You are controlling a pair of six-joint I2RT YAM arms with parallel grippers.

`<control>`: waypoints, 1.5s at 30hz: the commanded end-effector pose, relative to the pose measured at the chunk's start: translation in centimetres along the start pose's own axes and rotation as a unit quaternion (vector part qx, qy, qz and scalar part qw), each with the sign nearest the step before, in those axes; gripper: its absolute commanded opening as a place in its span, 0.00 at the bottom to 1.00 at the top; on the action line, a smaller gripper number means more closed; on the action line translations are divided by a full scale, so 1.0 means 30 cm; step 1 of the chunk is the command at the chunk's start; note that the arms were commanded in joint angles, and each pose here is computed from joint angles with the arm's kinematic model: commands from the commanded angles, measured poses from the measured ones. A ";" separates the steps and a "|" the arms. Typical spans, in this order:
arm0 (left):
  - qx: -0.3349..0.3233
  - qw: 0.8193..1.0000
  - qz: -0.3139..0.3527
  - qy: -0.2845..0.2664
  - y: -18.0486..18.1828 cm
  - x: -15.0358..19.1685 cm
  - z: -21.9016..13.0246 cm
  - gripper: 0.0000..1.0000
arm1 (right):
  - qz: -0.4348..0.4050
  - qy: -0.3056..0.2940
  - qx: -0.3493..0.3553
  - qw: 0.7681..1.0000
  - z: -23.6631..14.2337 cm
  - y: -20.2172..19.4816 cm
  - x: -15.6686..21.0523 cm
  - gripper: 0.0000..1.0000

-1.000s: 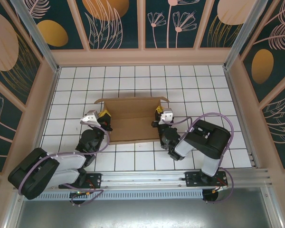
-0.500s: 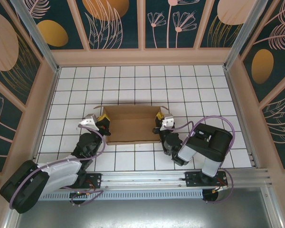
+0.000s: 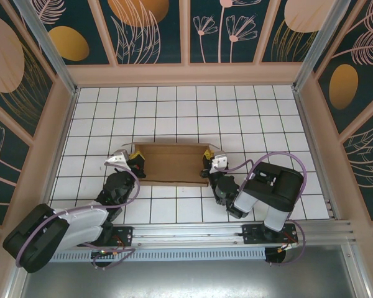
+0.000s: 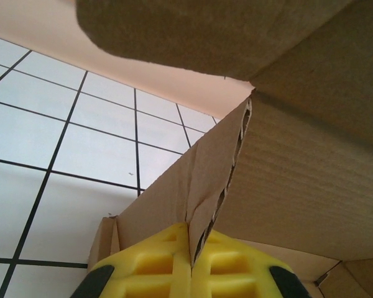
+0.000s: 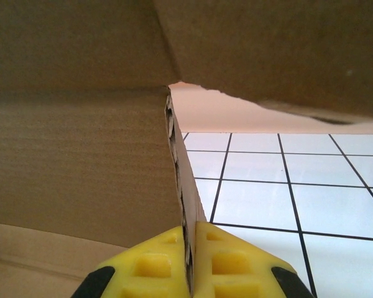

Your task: Fold the paper box

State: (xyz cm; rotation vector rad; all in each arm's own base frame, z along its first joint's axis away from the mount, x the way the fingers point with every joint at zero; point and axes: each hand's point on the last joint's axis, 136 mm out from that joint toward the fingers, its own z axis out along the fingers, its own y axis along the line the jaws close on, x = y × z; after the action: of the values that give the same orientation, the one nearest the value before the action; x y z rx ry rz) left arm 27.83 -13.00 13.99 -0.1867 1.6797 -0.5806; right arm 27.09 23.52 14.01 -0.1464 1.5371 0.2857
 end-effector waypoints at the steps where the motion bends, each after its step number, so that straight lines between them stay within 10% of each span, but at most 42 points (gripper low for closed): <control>1: -0.005 0.997 0.026 0.076 0.040 0.146 -0.033 0.00 | -0.017 0.014 -0.038 0.999 -0.012 0.048 0.058 0.07; 17: 0.002 0.998 0.036 0.042 -0.051 0.067 0.097 0.00 | -0.025 -0.036 -0.023 0.999 0.119 0.062 -0.081 0.15; 30: -0.005 0.999 0.046 0.011 -0.092 -0.036 0.121 0.00 | 0.089 0.166 -0.071 0.979 0.283 0.119 -0.046 0.20; 45: -0.013 0.998 0.041 0.045 -0.055 0.052 0.126 0.00 | 0.121 0.194 -0.076 0.971 0.225 0.021 0.102 0.18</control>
State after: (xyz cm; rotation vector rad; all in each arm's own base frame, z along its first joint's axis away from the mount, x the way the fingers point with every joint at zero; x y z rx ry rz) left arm 31.47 -14.04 13.14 -0.1796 1.7641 -0.4134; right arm 35.00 25.20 12.81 -0.0895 1.9036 0.5134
